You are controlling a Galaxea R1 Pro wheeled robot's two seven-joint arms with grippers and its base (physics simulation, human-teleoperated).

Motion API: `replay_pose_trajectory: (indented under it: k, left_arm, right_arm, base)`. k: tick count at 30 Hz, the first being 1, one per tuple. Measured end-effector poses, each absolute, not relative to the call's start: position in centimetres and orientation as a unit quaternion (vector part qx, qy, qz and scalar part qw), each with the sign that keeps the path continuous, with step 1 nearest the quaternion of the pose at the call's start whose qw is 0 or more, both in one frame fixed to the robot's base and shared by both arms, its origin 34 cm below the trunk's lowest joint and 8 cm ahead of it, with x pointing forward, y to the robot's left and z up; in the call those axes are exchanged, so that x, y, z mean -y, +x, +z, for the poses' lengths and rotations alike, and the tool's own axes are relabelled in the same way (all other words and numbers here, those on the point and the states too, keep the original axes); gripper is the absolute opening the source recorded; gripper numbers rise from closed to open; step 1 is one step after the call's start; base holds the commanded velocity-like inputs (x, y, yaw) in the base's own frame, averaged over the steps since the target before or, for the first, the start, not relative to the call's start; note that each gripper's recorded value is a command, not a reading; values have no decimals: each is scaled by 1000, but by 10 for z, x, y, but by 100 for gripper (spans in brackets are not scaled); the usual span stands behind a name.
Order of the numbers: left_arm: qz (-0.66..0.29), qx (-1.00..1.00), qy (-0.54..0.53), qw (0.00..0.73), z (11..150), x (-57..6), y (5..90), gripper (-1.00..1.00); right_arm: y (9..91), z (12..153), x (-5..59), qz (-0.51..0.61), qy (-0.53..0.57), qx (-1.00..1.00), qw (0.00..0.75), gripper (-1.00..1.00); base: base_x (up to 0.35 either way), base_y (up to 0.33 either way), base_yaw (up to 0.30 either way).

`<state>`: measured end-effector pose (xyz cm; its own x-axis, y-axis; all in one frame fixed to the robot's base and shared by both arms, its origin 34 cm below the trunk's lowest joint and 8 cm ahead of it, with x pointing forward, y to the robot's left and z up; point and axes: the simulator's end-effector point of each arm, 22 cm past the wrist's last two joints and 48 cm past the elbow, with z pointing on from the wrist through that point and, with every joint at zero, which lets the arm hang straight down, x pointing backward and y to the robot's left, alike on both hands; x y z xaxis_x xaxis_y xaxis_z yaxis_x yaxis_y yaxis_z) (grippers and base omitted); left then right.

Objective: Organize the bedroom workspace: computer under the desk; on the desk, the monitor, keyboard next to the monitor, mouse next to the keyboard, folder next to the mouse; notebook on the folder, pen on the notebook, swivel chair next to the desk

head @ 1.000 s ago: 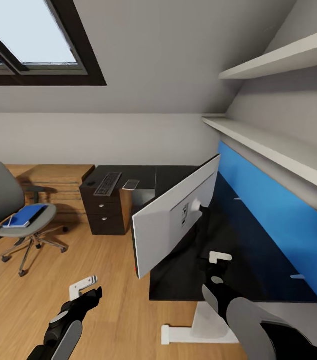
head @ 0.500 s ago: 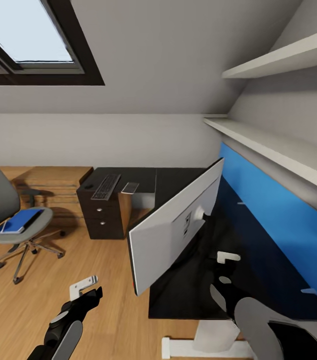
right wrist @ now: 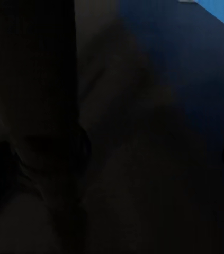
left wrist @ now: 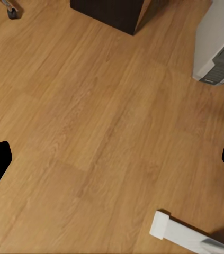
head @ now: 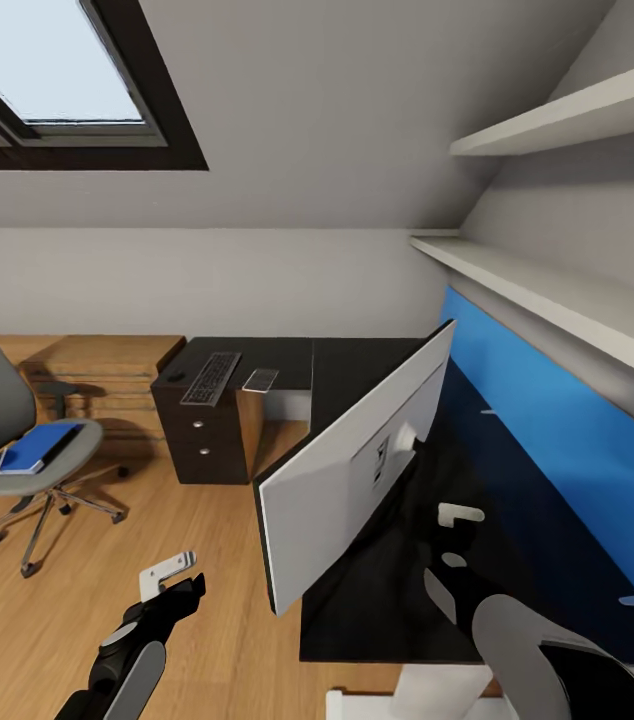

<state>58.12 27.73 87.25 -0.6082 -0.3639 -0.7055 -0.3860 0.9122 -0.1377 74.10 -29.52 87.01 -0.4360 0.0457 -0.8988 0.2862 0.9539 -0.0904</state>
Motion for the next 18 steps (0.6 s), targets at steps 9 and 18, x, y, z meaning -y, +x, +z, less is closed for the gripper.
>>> replay_pose_trajectory:
  k: [9,18]
  left_arm:
    - [14,-897,-209,390,872,-277,581,100]
    - [14,-897,-209,390,872,-277,581,100]
  right_arm:
    - [741,870,294,-115,98,-840,522,100]
    - [741,870,294,-115,97,-840,522,100]
  base:
    - [22,28,0]
    - [72,109,0]
